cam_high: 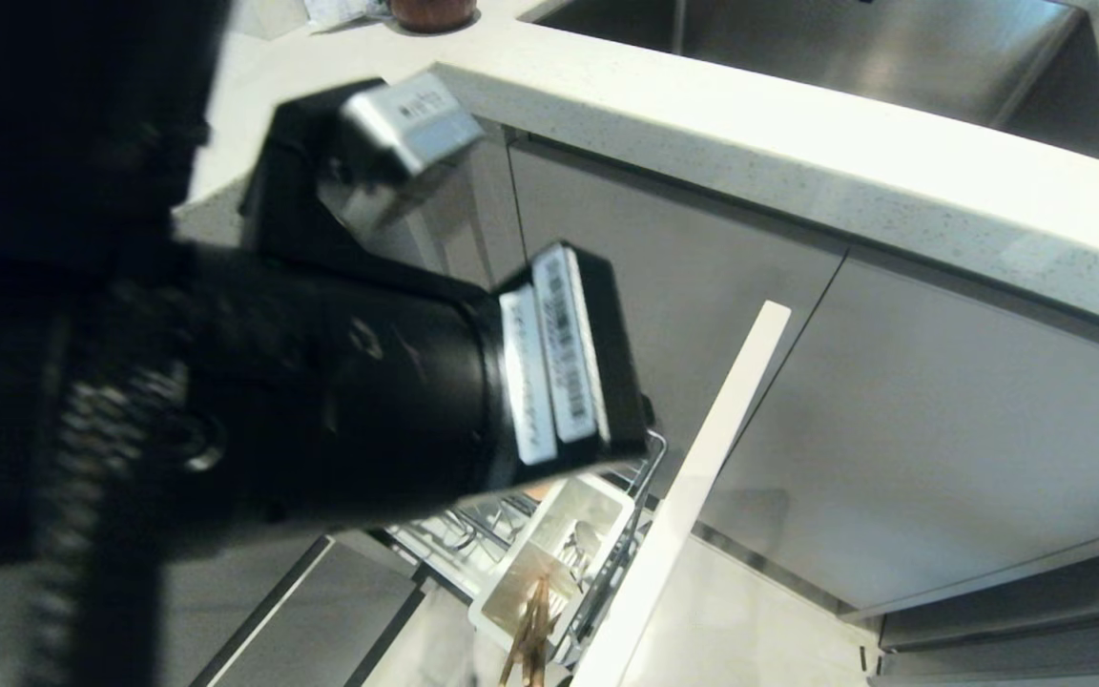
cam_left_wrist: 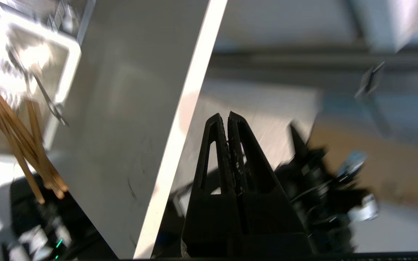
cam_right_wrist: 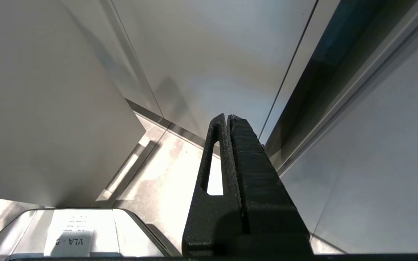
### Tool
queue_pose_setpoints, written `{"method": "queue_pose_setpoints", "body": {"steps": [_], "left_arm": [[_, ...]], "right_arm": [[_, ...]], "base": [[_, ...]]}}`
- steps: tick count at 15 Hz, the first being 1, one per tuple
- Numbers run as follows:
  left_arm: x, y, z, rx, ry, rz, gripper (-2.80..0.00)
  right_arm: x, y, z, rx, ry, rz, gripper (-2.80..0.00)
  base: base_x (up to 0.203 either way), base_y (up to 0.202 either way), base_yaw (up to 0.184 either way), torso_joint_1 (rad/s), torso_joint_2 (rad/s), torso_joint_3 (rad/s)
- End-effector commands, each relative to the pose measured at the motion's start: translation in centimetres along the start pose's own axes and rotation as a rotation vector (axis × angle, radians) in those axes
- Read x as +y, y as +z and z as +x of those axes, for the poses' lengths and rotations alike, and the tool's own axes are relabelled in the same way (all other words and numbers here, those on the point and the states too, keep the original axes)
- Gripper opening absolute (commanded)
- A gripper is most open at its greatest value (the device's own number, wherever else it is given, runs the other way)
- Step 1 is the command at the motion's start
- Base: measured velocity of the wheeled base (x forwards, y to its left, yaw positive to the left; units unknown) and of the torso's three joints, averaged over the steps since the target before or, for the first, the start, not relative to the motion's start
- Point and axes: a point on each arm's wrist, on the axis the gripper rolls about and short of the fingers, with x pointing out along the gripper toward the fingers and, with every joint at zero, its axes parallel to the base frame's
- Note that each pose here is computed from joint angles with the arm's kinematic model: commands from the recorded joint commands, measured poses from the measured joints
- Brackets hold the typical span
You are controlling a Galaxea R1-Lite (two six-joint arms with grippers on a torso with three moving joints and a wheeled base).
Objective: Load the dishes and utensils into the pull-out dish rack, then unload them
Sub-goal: Close the cupboard
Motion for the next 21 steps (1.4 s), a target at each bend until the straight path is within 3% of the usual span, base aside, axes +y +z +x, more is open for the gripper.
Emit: {"method": "queue_pose_setpoints", "body": {"steps": [1, 6, 15, 21], "left_arm": [[-0.2, -2.0, 3.2, 0.106, 0.037, 0.034, -2.80], [-0.2, -2.6, 3.9, 0.188, 0.005, 0.039, -2.80], [0.4, -4.0, 6.0, 0.253, 0.089, 0.081, -2.80], [1.0, -3.6, 5.8, 0.182, 0.183, 0.146, -2.80]], "right_arm": [[0.0, 0.0, 0.0, -0.001, 0.000, 0.000, -2.80], [0.0, 0.0, 0.0, -0.002, 0.000, 0.000, -2.80], [0.0, 0.0, 0.0, -0.001, 0.000, 0.000, -2.80], [0.0, 0.0, 0.0, -0.002, 0.000, 0.001, -2.80]], "base": [[0.000, 0.000, 0.000, 0.000, 0.00, 0.000], [0.000, 0.000, 0.000, 0.000, 0.00, 0.000], [0.000, 0.000, 0.000, 0.000, 0.00, 0.000], [0.000, 0.000, 0.000, 0.000, 0.00, 0.000]]}}
